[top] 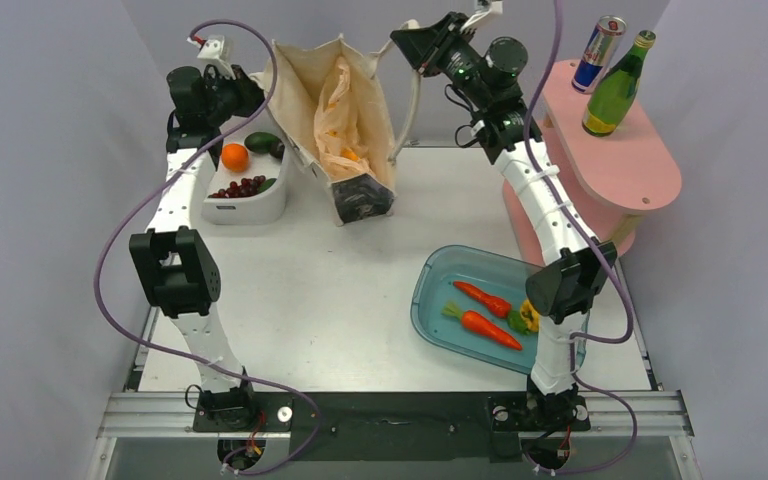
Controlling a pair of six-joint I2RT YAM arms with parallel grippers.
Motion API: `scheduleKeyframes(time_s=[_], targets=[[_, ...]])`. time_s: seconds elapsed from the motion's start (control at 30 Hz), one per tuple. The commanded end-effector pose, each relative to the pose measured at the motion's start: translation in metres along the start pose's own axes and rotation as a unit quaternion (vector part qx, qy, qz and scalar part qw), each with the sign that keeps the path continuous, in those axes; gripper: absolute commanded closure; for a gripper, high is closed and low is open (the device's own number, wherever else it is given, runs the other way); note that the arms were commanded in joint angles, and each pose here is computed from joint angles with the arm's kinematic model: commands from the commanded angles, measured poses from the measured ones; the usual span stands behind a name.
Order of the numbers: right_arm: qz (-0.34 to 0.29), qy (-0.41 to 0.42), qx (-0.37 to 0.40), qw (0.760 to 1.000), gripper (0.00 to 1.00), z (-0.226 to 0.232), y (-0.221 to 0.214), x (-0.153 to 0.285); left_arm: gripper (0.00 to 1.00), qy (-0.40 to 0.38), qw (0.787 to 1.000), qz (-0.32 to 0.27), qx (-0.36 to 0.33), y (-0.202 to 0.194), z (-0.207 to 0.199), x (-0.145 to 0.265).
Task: Untie the knot of the grocery bags and take out the mixed food
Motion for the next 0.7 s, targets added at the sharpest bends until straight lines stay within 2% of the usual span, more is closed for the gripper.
scheduleKeyframes(time_s=[0.0,0.13,0.23,0.3,0.33,0.37,0.4,0.47,0.53,0.67], targets=[[-0.005,0.004,0.055,0.998,1.0,-0.01,-0.018,-0.014,1.0,0.032,0.999,0.007,0.018,-0.004,0.024,-0.02],[0.034,-0.031,0.077,0.996,1.0,-0.04,-0.044,-0.008,1.0,0.063,0.996,0.055,0.016,-0.038,0.053,-0.031],[0.072,-0.076,0.098,0.99,1.0,-0.072,-0.065,0.004,1.0,0.078,0.996,0.052,0.012,-0.039,0.065,-0.031],[0.087,-0.101,0.108,0.985,0.88,-0.092,-0.071,0.01,1.0,0.08,0.996,0.049,0.008,-0.036,0.069,-0.032],[0.094,-0.109,0.105,0.984,0.72,-0.1,-0.076,0.011,0.95,0.08,0.996,0.049,0.007,-0.034,0.069,-0.033],[0.102,-0.118,0.102,0.982,0.64,-0.111,-0.08,0.014,0.9,0.08,0.996,0.047,0.005,-0.032,0.069,-0.035],[0.103,-0.121,0.102,0.982,0.53,-0.114,-0.081,0.015,0.76,0.08,0.995,0.051,0.009,-0.032,0.069,-0.035],[0.105,-0.125,0.102,0.981,0.42,-0.12,-0.08,0.017,0.63,0.079,0.996,0.05,0.01,-0.028,0.068,-0.035],[0.104,-0.124,0.102,0.981,0.35,-0.121,-0.078,0.019,0.6,0.077,0.996,0.043,0.01,-0.02,0.063,-0.033],[0.096,-0.119,0.107,0.982,0.33,-0.117,-0.066,0.021,0.57,0.075,0.996,0.037,0.006,-0.001,0.049,-0.02]])
Point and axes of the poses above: each gripper's point midway between its finger pads, its own x axis back along the fingers, its own z axis along the line the jaws close on, y = z × x, the point moved 5 cm from there along x, back along the fingers, and after that the axes turned 4 degrees about x, right-handed, at the moved point
